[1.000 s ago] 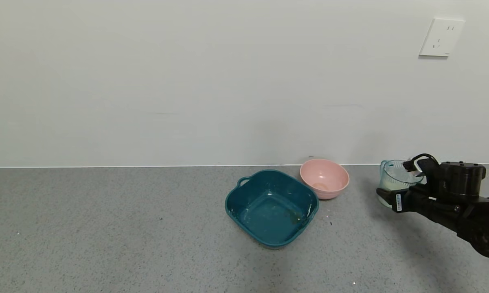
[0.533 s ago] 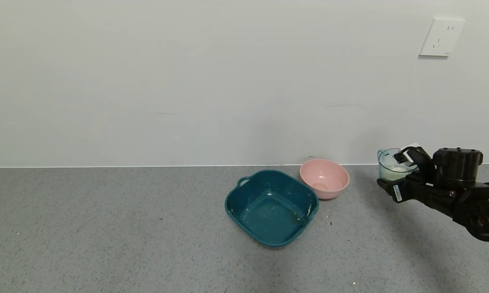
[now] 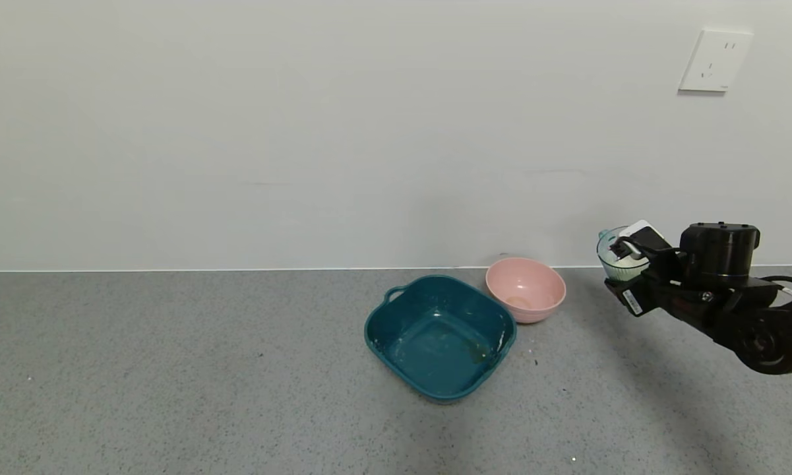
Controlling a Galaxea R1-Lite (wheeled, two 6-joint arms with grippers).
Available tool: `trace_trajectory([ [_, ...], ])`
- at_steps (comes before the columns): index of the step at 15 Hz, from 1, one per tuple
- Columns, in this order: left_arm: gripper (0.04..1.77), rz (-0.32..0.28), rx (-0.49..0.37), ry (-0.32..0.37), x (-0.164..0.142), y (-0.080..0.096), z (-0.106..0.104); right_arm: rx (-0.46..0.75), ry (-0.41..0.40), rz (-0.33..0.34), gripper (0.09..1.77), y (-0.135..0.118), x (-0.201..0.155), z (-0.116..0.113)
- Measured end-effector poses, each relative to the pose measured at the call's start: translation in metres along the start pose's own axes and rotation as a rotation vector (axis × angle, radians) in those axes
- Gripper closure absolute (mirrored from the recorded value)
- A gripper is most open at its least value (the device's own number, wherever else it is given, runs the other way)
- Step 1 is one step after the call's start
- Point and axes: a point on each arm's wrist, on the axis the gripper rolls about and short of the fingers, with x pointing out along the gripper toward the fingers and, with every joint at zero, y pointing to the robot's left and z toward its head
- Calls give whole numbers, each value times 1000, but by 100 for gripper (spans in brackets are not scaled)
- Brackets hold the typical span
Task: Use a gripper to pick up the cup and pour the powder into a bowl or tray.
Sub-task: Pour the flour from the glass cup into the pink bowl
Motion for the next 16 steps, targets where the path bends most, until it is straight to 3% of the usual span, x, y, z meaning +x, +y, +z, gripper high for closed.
trace_trajectory([
  [5, 9, 0, 0, 0, 0, 0, 0, -119, -10, -40, 54, 10, 0, 23],
  [16, 9, 0, 0, 0, 0, 0, 0, -430, 38, -208, 54, 14, 10, 49],
])
